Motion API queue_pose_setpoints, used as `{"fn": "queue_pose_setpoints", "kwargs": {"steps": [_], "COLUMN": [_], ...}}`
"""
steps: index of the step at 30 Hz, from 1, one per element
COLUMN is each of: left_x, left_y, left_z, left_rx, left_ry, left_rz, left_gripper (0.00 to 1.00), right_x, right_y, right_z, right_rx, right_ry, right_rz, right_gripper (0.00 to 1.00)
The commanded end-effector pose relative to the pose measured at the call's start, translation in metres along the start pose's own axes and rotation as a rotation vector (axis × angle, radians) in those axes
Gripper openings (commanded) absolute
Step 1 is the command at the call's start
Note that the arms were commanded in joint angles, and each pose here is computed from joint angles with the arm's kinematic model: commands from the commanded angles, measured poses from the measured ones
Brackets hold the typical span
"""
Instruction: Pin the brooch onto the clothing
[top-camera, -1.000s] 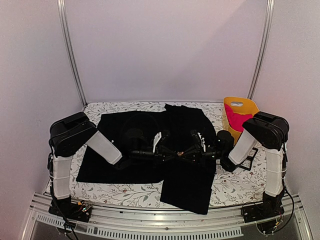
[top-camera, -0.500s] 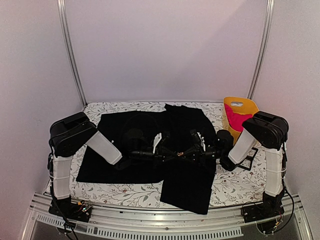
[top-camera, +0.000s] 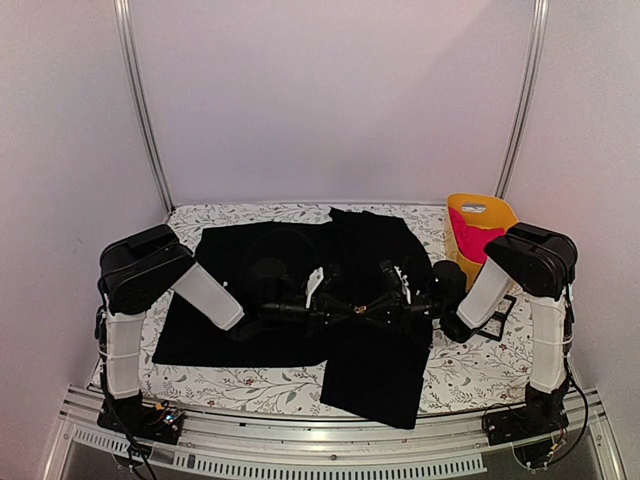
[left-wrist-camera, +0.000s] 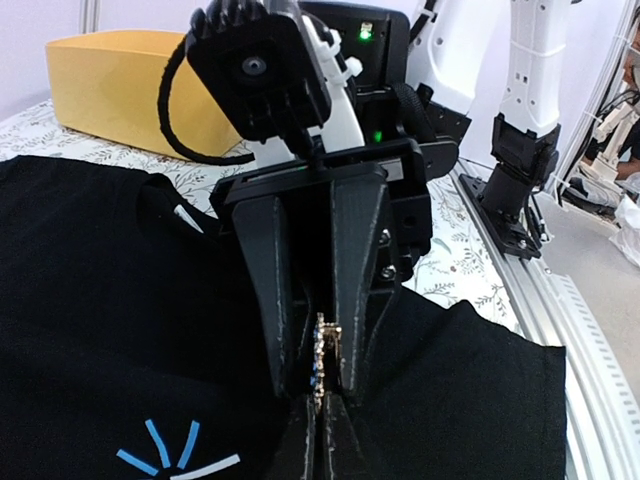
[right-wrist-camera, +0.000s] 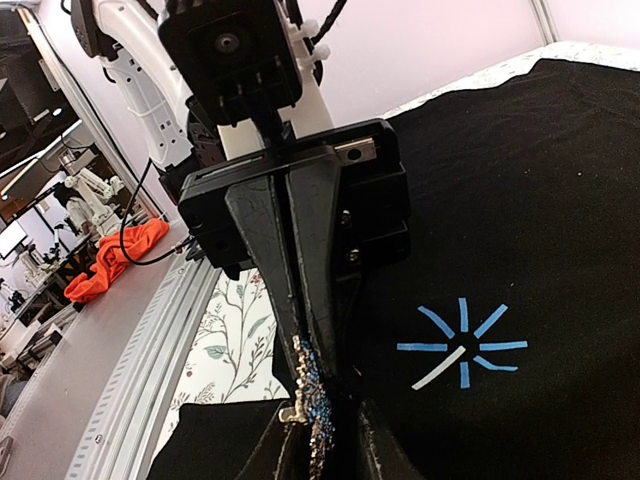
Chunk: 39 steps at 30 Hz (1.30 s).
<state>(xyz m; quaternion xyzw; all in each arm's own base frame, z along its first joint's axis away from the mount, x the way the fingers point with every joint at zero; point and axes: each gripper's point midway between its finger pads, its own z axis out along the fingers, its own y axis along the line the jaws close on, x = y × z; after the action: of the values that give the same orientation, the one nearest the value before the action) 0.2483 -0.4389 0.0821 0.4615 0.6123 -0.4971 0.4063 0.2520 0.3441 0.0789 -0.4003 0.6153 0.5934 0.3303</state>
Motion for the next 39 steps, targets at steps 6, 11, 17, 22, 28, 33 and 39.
{"fn": "queue_pose_setpoints", "kwargs": {"steps": [6, 11, 17, 22, 28, 33, 39], "left_x": [-0.014, -0.010, 0.001, 0.012, 0.023, 0.027, 0.032], "left_y": [-0.009, -0.002, 0.002, 0.002, 0.004, 0.002, -0.010], "left_z": [-0.002, -0.002, 0.001, 0.005, 0.009, 0.012, 0.016], "left_rx": [0.005, -0.044, -0.131, -0.202, -0.285, -0.327, -0.327], "left_ry": [-0.014, 0.012, 0.070, 0.135, 0.205, 0.242, 0.263], "left_rz": [0.061, 0.110, 0.229, 0.386, 0.538, 0.642, 0.720], "left_gripper": [0.00, 0.00, 0.00, 0.00, 0.01, 0.06, 0.16], "right_x": [-0.006, -0.014, -0.028, -0.032, -0.026, -0.011, 0.011], "right_y": [0.016, 0.017, -0.001, -0.041, -0.066, -0.069, -0.079], "right_z": [-0.009, -0.017, -0.031, -0.049, -0.091, -0.113, -0.127], "right_rx": [-0.025, -0.001, 0.174, 0.478, 0.809, 0.971, 1.103], "right_ry": [-0.019, -0.023, -0.001, 0.050, 0.090, 0.144, 0.258], "right_rz": [-0.058, -0.069, -0.010, 0.104, 0.220, 0.319, 0.363], "right_gripper": [0.29, 0.34, 0.38, 0.39, 0.40, 0.39, 0.38]}}
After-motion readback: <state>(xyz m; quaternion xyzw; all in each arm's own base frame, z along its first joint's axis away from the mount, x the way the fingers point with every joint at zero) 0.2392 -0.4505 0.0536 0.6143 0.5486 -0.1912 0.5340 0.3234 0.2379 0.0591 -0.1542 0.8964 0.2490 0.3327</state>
